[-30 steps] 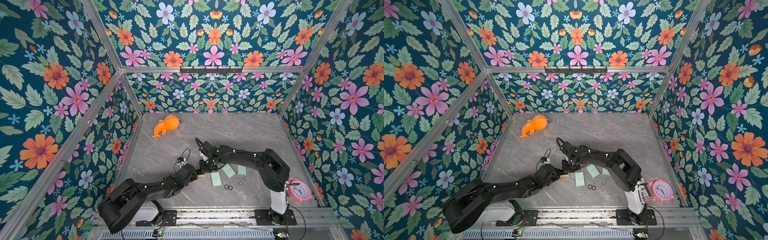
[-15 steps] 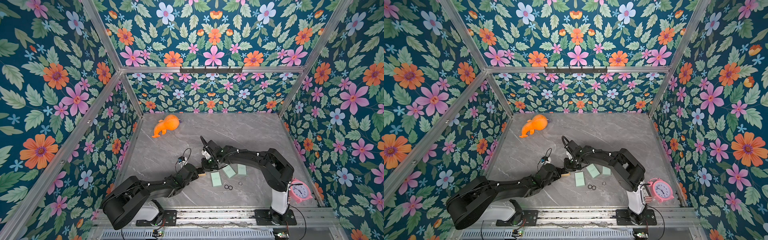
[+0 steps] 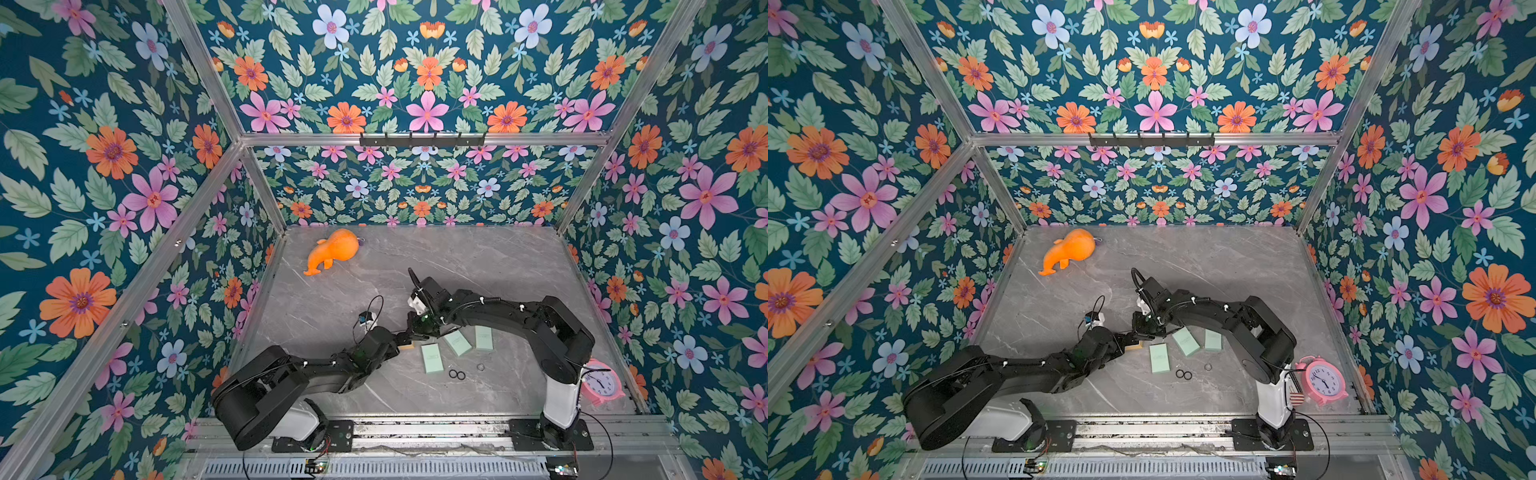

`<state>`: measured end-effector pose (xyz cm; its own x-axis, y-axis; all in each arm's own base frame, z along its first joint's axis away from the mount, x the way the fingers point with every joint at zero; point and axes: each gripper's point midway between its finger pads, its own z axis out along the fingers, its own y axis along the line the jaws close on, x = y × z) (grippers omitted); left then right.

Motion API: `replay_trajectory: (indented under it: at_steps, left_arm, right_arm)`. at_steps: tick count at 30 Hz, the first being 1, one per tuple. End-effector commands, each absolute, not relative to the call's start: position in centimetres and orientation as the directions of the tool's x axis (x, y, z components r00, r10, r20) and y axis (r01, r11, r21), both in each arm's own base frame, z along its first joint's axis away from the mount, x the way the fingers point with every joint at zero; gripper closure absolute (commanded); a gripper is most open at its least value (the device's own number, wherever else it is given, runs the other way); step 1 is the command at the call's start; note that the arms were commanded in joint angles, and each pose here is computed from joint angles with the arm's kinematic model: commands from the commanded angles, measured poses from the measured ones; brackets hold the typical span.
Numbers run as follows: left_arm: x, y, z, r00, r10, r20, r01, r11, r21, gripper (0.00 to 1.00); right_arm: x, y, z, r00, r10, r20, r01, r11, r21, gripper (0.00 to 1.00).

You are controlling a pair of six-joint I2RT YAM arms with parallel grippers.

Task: Take the rings out of the lift-off lid box
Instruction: Take out the ring from the jewelry box.

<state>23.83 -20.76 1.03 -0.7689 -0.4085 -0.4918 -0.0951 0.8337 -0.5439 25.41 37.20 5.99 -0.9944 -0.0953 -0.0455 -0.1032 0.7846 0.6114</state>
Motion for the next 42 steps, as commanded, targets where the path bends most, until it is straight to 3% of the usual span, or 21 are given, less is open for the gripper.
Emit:
replay_trajectory:
  at_steps: [1, 42]
  left_arm:
    - [18.3, -16.5, -4.7, -0.901, -0.276, -0.334, -0.172, 0.936, -0.308, 0.71]
    - [17.9, -16.1, -5.9, -0.914, -0.248, -0.32, -0.163, 0.949, -0.269, 0.71]
  right_arm:
    - [25.5, 37.0, 6.7, -0.993, -0.097, -0.06, -0.114, 0.787, 0.606, 0.99]
    - [24.4, 35.3, 7.6, -0.991, -0.132, -0.025, -0.121, 0.797, 0.592, 0.99]
